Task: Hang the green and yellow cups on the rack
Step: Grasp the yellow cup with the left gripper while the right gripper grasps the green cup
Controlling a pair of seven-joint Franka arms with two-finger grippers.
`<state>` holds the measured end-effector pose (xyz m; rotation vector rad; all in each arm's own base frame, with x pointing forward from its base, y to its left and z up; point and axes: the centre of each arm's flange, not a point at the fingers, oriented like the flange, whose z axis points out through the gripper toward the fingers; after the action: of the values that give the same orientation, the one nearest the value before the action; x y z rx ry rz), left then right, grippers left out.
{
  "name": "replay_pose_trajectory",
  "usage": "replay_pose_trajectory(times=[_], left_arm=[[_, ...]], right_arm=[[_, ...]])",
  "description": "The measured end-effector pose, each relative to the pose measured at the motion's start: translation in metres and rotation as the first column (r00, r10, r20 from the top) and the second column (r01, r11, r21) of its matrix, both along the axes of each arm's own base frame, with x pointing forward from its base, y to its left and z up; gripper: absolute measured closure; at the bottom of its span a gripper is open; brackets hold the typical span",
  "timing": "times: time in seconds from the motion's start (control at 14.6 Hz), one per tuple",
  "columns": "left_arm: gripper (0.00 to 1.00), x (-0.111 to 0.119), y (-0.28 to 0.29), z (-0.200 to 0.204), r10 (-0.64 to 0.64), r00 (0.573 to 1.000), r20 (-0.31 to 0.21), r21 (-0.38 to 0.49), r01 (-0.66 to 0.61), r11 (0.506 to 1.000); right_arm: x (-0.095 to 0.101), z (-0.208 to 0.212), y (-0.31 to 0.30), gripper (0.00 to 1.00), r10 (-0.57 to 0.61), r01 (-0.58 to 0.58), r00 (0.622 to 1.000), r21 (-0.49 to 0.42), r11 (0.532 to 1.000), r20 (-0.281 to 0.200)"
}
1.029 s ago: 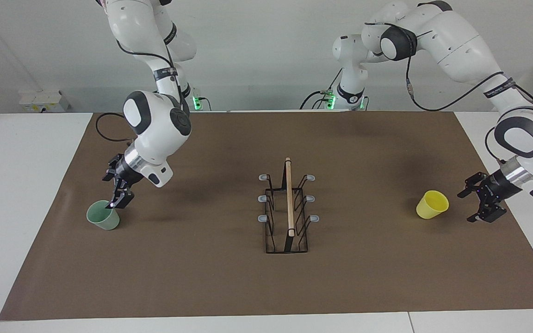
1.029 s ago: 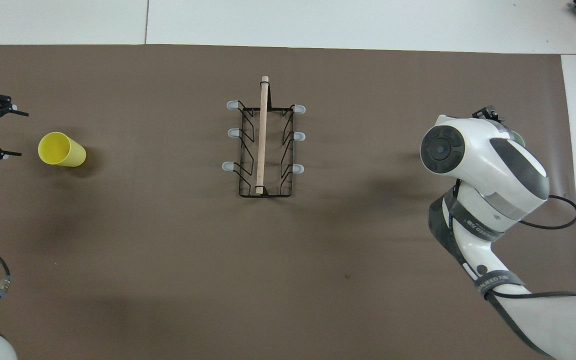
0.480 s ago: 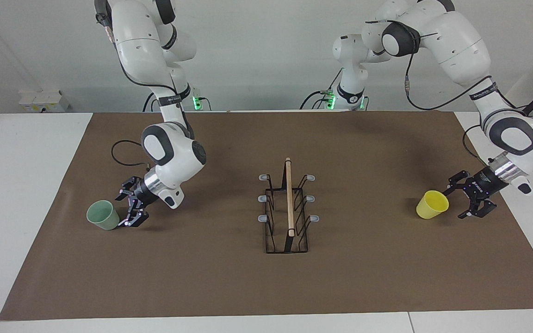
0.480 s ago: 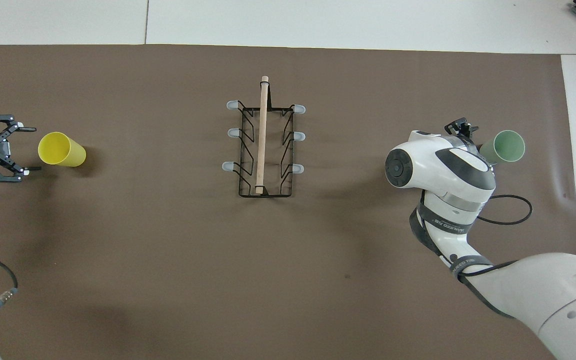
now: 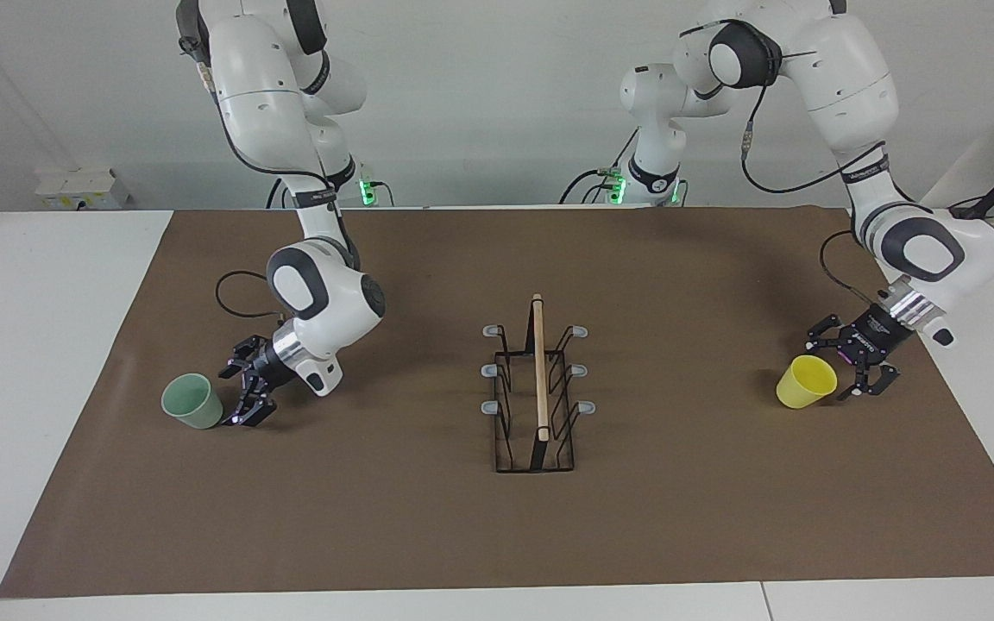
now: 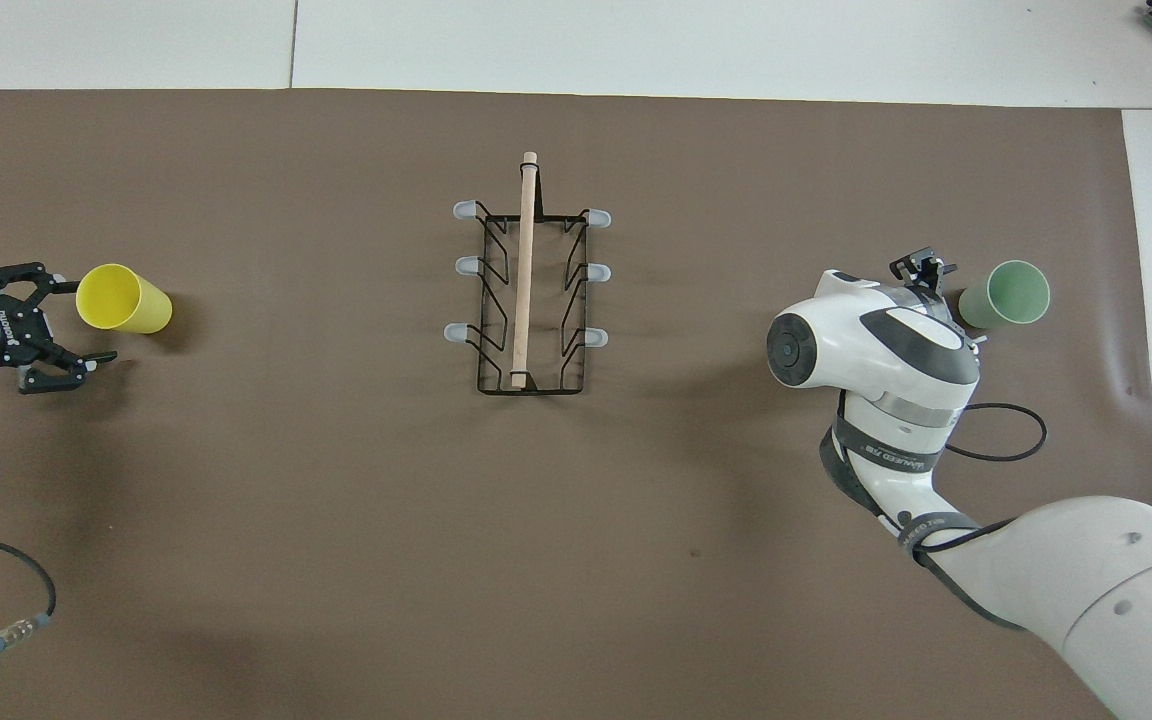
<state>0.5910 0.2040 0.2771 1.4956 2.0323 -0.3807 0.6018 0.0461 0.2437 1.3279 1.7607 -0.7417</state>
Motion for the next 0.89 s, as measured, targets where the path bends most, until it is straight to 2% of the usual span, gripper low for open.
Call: replay_pose_trajectory(times=[0.21, 0.41, 0.75, 0.89], left_arm=[[0.00, 0.002, -0.013, -0.001, 0.067, 0.998, 0.005, -0.045, -0.067, 0.997], [0.00, 0.001, -0.029, -0.009, 0.121, 0.992, 0.020, -0.065, -0.119, 0.991], [0.00, 0.009, -0.054, -0.013, 0.152, 0.987, 0.041, -0.083, -0.148, 0.985], [0.00, 0.010, -0.058, -0.013, 0.149, 0.988, 0.045, -0.082, -0.145, 0.986]], right_arm=[[-0.008, -0.010, -0.007, 0.00, 0.012, -0.011, 0.999, -0.030, 0.999, 0.030], [-0.013, -0.018, -0.014, 0.00, 0.043, -0.041, 0.999, -0.064, 0.997, 0.024], [-0.010, -0.020, -0.044, 0.00, 0.114, -0.111, 0.993, -0.109, 0.988, 0.024], [-0.010, -0.021, -0.054, 0.00, 0.123, -0.118, 0.992, -0.113, 0.987, 0.038]])
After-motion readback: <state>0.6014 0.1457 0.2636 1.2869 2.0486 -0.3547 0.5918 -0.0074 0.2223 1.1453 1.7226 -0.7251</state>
